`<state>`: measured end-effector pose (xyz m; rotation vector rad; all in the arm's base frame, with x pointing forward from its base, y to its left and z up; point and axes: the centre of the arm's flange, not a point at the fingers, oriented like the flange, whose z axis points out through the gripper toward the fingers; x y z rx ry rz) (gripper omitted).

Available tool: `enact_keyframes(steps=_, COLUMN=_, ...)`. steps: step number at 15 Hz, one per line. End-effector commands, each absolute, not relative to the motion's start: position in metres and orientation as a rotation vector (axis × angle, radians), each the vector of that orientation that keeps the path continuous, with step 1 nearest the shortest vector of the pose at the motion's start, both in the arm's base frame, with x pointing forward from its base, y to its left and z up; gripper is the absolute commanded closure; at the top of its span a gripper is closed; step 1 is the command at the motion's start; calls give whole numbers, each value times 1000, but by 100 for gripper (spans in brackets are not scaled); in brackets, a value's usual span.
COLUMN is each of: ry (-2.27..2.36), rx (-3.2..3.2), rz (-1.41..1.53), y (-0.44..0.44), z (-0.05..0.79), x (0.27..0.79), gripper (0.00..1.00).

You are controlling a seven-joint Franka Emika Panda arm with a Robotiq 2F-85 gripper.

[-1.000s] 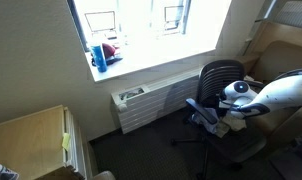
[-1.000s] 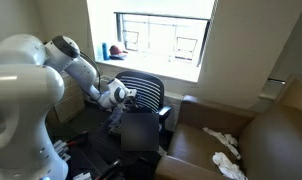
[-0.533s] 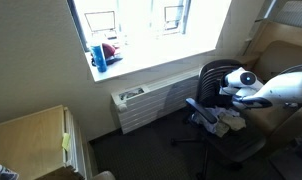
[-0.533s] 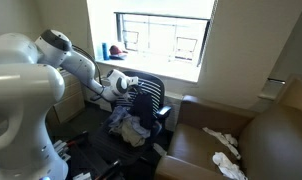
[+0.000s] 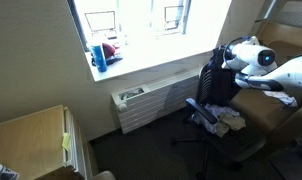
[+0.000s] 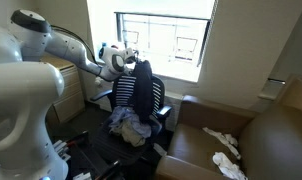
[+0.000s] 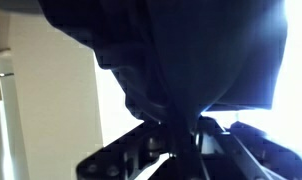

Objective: Pick up the blue shirt from the black chair and hang it on the armrest of the brown chair

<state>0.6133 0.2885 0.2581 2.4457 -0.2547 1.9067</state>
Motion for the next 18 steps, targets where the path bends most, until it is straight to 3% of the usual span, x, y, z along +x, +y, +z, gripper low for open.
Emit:
enact_keyframes(steps=1, ry=-197, rx=2240, rz=2139, y=267, z=350, x=582, gripper=98)
enact_keyframes(steps=9, ry=-389, rx=1717, rz=2388, y=189, z=482, x=538, gripper=98)
enact_keyframes(steps=14, ry=-762, rx=1566, rz=2254, y=77, z=477, x=516, gripper=98)
enact_keyframes(steps=18, ry=-1121, rx=1565, rz=2110, y=-30, z=425, x=489, gripper=98)
